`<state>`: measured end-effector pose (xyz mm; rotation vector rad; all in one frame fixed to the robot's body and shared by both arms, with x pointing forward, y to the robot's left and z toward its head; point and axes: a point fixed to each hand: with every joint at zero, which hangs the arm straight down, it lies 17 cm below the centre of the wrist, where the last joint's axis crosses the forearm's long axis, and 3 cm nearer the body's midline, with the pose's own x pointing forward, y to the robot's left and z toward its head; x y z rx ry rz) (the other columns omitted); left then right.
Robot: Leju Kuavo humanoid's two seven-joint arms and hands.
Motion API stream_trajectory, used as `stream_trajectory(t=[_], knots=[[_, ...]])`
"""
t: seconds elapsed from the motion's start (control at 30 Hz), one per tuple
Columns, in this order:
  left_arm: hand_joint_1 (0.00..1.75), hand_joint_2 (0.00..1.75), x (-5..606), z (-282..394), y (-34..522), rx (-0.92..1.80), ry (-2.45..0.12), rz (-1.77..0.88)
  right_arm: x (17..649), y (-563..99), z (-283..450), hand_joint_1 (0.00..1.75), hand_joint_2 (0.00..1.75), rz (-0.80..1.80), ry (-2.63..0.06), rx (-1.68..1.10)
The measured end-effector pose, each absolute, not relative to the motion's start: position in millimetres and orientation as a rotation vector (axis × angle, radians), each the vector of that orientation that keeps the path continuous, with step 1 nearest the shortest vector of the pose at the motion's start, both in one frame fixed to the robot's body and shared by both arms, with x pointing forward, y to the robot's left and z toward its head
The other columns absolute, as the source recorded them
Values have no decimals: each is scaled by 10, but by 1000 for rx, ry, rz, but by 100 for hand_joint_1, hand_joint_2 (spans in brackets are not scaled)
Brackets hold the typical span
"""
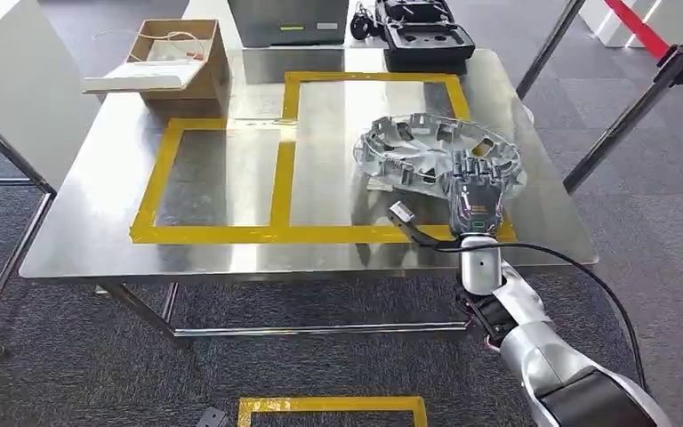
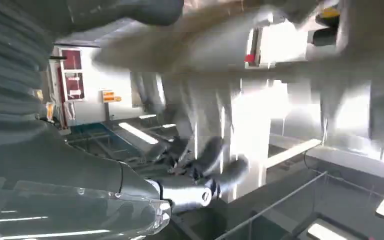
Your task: Take the parts from the cabinet and place them on the table.
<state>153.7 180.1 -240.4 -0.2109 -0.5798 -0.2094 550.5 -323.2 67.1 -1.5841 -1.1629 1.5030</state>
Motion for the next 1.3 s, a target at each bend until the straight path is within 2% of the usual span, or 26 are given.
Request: stream_trajectory(t=[0.8, 0.93, 1.13, 1.3], knots=[[0, 175, 1528, -2385, 1687, -238, -571, -190, 5469, -2932, 596, 0, 175, 1520, -1267, -1467], [0, 175, 1532, -2382, 1673, -240, -571, -189, 5465, -2684, 547, 0, 175, 1384, -1382, -1254], [0, 175, 1559, -2368, 1642, -245, -576, -186, 5397, -1692, 808, 0, 175, 1277, -1713, -919], [0, 175, 1560, -2359, 1634, -252, -582, -171, 5273, -908, 829, 0, 175, 1112, -1762, -453]])
